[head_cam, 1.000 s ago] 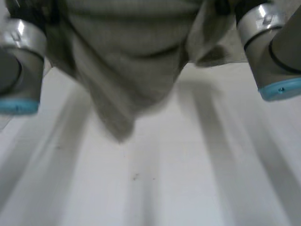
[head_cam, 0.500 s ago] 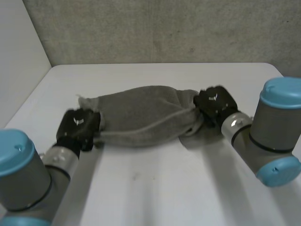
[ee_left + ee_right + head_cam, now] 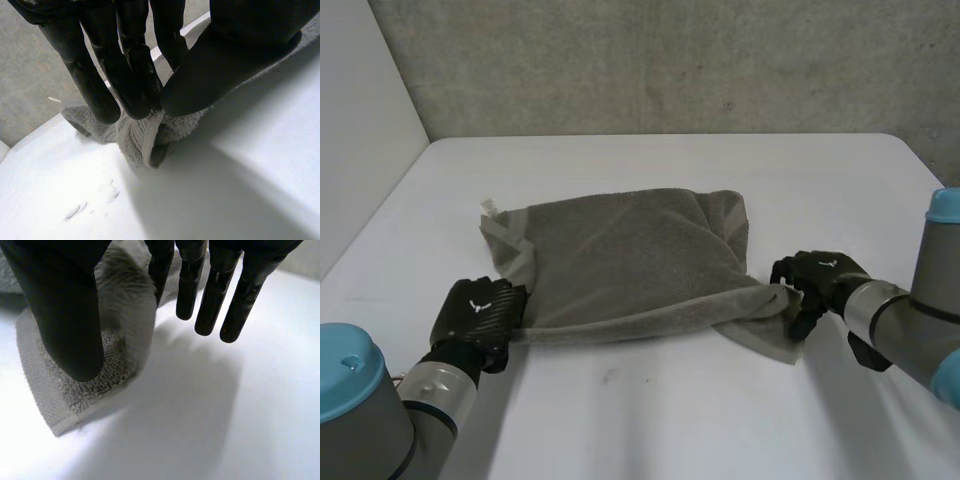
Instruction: Fold the towel.
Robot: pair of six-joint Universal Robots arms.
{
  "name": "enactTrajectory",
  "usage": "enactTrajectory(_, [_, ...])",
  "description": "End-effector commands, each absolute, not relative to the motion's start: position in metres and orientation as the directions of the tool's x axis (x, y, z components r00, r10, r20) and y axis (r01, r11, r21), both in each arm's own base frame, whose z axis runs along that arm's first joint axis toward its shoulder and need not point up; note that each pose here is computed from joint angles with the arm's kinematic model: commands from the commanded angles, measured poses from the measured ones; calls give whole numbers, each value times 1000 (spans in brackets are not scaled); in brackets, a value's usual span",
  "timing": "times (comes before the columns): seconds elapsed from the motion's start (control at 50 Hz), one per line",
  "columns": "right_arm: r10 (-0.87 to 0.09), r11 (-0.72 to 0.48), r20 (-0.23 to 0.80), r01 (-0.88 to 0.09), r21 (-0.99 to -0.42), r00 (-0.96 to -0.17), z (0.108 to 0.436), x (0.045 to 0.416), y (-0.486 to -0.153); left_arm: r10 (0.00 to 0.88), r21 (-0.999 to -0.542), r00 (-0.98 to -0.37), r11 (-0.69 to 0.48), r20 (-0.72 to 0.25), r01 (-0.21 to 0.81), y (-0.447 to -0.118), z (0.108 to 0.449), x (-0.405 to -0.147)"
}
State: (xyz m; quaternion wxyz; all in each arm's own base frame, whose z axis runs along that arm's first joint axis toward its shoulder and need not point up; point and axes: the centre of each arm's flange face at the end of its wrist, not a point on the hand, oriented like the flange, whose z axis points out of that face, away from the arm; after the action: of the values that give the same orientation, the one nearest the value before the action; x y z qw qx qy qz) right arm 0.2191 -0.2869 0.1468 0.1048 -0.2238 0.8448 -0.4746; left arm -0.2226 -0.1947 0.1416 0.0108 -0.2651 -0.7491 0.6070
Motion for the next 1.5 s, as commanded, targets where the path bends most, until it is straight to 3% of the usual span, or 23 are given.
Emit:
enactTrajectory(0.02, [-407, 560, -147, -119, -820, -902, 140, 208, -294, 404, -916, -862, 123, -306, 382, -197, 142, -221])
enactTrajectory(0.16, [-376, 576, -178, -78, -814, -909, 137, 199, -304, 389, -918, -869, 120, -306, 378, -200, 144, -219])
enactTrajectory(0.36, [-332, 674, -386, 70, -736, -861, 127, 206, -301, 367, -921, -878, 120, -306, 371, -206, 147, -215])
enactTrajectory(0.46, [-296, 698, -446, 127, -705, -845, 124, 207, -301, 365, -922, -880, 121, -303, 368, -207, 146, -215])
enactTrajectory(0.54, [-288, 686, -455, 150, -712, -843, 127, 206, -303, 363, -924, -882, 119, -302, 365, -210, 145, -215])
enactTrajectory(0.64, [-309, 588, -396, 154, -794, -865, 144, 197, -314, 362, -926, -883, 114, -297, 359, -215, 142, -215])
enactTrajectory(0.68, [-341, 498, -308, 107, -861, -888, 156, 194, -317, 358, -929, -887, 115, -291, 351, -221, 143, -211])
enactTrajectory(0.72, [-354, 462, -253, 66, -884, -900, 159, 192, -317, 353, -931, -891, 119, -286, 346, -225, 143, -208])
enactTrajectory(0.74, [-354, 462, -252, 66, -884, -901, 159, 192, -317, 353, -931, -891, 119, -286, 346, -225, 143, -208])
enactTrajectory(0.8, [-384, 377, -70, -87, -922, -921, 164, 187, -312, 339, -933, -898, 123, -280, 337, -234, 144, -200])
enactTrajectory(0.9, [-387, 352, 2, -149, -924, -922, 164, 185, -312, 321, -934, -907, 137, -273, 330, -241, 143, -191])
enactTrajectory(1.1, [-391, 356, 13, -164, -920, -920, 160, 185, -314, 375, -941, -898, 153, -229, 303, -253, 139, -178])
enactTrajectory(1.24, [-389, 356, 15, -165, -920, -921, 159, 185, -315, 478, -949, -857, 134, -190, 284, -251, 138, -185])
enactTrajectory(1.5, [-389, 368, 11, -166, -915, -921, 155, 185, -314, 542, -937, -824, 174, -167, 304, -244, 117, -197])
